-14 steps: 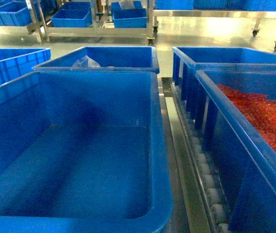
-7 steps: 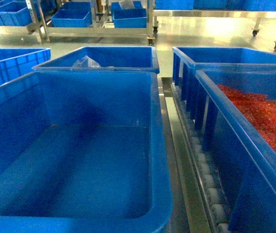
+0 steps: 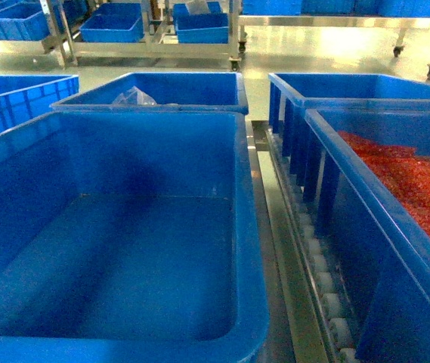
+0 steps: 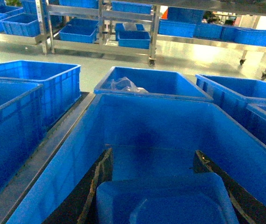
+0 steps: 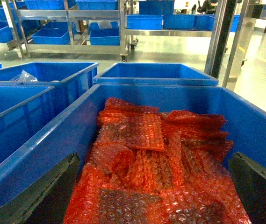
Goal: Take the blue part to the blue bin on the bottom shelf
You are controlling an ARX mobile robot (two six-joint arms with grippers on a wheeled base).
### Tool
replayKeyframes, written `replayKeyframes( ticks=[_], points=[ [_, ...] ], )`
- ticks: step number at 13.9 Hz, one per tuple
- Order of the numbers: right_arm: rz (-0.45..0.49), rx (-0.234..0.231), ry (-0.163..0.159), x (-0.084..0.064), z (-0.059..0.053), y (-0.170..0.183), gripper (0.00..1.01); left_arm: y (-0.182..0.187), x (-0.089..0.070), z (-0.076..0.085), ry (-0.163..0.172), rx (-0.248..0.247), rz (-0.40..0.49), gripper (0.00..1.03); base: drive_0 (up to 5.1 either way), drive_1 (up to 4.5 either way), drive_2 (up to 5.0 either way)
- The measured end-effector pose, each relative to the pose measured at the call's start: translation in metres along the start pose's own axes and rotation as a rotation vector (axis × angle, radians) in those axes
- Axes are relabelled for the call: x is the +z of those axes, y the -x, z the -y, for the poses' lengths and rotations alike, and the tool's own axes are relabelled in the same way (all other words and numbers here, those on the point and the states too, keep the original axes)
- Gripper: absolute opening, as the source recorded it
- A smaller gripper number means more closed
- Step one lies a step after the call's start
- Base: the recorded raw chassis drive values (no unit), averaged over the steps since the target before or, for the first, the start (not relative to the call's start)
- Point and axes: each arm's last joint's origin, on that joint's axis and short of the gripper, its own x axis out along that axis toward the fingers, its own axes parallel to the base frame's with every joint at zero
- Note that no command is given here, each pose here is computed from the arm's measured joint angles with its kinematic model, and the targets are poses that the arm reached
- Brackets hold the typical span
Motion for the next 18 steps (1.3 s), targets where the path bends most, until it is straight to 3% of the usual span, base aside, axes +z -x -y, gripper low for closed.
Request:
replayKeyframes(
  ticks=[14,16,18],
  points=[
    [0.0,0.0,0.0,0.0,0.0,0.0,0.98,0.0,0.0,0.0,0.0,0.0,0.0,0.43,0.0,0.0,0.0],
    [0.0,0.0,0.0,0.0,0.0,0.0,0.98,-0.006,0.0,0.008,-0.057,0.082,-0.085,0.43,0.0,0.0,0.0],
    [0.0,0.0,0.0,0.0,0.0,0.0,0.98,-0.032,0.011,0.021,-0.043,0.074,-0.055,0.43,0.0,0.0,0.0]
  ],
)
